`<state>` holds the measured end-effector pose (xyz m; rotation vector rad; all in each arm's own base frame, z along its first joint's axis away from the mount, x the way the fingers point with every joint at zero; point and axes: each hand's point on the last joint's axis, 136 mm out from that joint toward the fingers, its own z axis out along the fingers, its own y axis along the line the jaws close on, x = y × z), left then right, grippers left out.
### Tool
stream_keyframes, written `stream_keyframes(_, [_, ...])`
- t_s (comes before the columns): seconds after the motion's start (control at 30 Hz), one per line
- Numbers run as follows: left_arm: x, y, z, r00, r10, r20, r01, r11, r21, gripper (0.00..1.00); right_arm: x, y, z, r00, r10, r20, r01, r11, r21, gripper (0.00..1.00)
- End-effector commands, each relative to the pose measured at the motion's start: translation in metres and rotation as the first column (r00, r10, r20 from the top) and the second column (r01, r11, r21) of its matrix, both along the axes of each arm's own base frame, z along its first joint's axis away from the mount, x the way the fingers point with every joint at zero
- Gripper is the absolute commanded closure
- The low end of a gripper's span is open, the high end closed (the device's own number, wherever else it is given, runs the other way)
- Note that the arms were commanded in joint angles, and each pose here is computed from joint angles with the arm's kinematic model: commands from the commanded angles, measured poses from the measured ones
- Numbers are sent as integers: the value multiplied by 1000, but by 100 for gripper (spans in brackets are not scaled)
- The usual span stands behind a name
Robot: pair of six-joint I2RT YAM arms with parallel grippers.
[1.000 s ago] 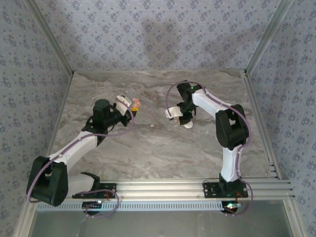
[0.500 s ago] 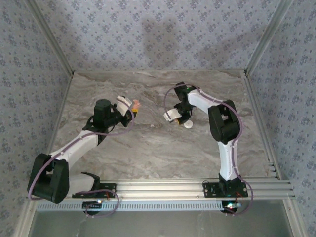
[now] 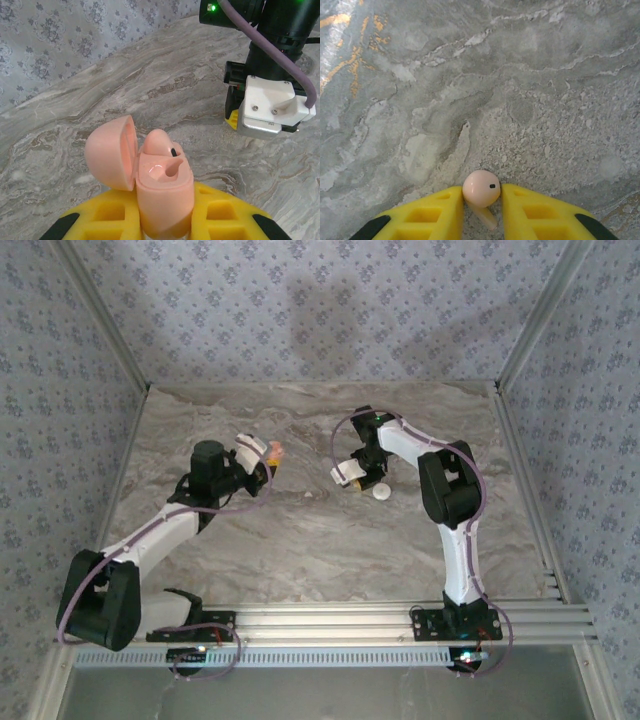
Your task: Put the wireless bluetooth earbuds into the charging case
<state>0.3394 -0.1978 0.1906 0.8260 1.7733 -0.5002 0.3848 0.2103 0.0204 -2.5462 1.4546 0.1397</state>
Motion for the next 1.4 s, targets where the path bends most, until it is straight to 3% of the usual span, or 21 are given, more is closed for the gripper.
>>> stream_keyframes(0.0, [7, -1, 17, 999, -2, 35, 2, 1000, -6, 90, 3, 7, -8, 1000, 31, 3, -31, 1000, 1, 76])
stream_keyframes(0.27, [5, -2, 15, 1000, -11, 26, 11, 1000, 0, 91, -4, 18, 10, 1000, 9, -10, -8, 997, 71, 82])
stream_keyframes(0.43, [3, -5, 14, 999, -25, 28, 25, 1000, 5, 91, -10, 34, 40, 996, -87, -27, 91, 973, 211, 82])
stream_keyframes(0.57, [0, -13, 12, 998, -46, 39, 47, 999, -1, 91, -17, 50, 73, 979, -191, -75, 206, 907, 366, 83])
stream_keyframes(0.7, [-2, -29, 13, 996, -74, 55, 77, 996, -49, 91, -28, 66, 118, 945, -278, -171, 326, 779, 535, 82])
stream_keyframes(0.9, [-4, -59, 25, 987, -120, 109, 135, 981, -141, 91, -40, 66, 188, 864, -325, -383, 501, 497, 709, 84])
stream_keyframes(1.23, [-15, -104, 48, 960, -195, 203, 244, 935, -259, 91, -50, 43, 272, 758, -299, -579, 616, 35, 787, 84])
stream_keyframes(1.37, [-23, -120, 59, 940, -230, 253, 301, 907, -294, 91, -52, 37, 291, 732, -261, -629, 628, -102, 772, 82])
